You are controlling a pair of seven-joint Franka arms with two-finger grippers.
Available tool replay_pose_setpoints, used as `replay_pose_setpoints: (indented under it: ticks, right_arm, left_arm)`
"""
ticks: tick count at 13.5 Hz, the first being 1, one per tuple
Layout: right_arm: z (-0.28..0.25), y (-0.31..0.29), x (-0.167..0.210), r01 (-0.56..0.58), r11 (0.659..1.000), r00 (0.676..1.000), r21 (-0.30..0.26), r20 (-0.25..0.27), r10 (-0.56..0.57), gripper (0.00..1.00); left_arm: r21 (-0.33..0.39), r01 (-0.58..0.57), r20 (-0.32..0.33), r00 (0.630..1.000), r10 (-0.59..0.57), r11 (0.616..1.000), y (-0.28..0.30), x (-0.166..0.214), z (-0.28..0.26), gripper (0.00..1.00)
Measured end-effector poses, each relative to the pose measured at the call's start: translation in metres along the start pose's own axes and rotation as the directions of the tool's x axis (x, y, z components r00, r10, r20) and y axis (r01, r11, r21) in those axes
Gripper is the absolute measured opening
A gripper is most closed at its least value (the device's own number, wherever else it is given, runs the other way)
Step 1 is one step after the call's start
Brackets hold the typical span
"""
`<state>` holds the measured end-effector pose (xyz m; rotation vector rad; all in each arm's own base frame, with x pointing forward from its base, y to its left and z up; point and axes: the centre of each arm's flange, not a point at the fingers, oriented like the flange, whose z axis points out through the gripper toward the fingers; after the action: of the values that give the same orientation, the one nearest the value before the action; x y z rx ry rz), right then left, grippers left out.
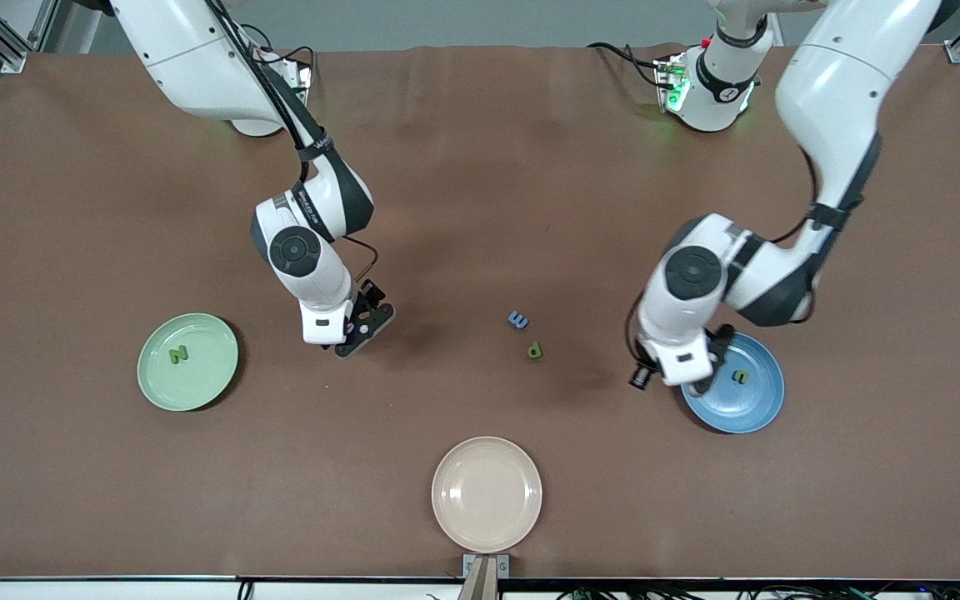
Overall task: Sort upper and lower case letters into plates
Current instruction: 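Carry the x to the blue plate while the right gripper reaches G, then grasp the blue m with the left gripper while the right lifts G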
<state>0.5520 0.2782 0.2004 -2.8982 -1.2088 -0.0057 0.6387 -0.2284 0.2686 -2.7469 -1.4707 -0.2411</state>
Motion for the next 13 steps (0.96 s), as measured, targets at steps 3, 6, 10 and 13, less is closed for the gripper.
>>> replay_pose_setpoints:
  ticks: [3,6,10,13]
  right_arm:
    - [0.009,0.0,-0.002,0.036,0.999,0.999,0.003,0.01,-0.036,1.0]
    - [0.016,0.001,-0.002,0.052,0.999,0.999,0.001,0.005,-0.052,0.97]
    - [0.031,0.008,-0.005,0.097,0.995,0.995,-0.003,0.003,-0.097,0.81]
    - [0.027,0.019,-0.008,0.102,0.995,0.995,-0.008,-0.002,-0.102,0.64]
  left_arm:
    - [0.035,-0.026,0.003,1.0,0.026,0.999,-0.027,0.066,0.019,0.27]
    - [0.075,-0.004,-0.003,1.0,0.004,0.997,-0.051,0.104,0.044,0.27]
    - [0.089,0.025,0.0,1.0,-0.025,0.996,-0.062,0.122,0.055,0.65]
    - [0.076,0.041,0.031,0.999,-0.043,0.996,-0.035,0.061,0.034,0.98]
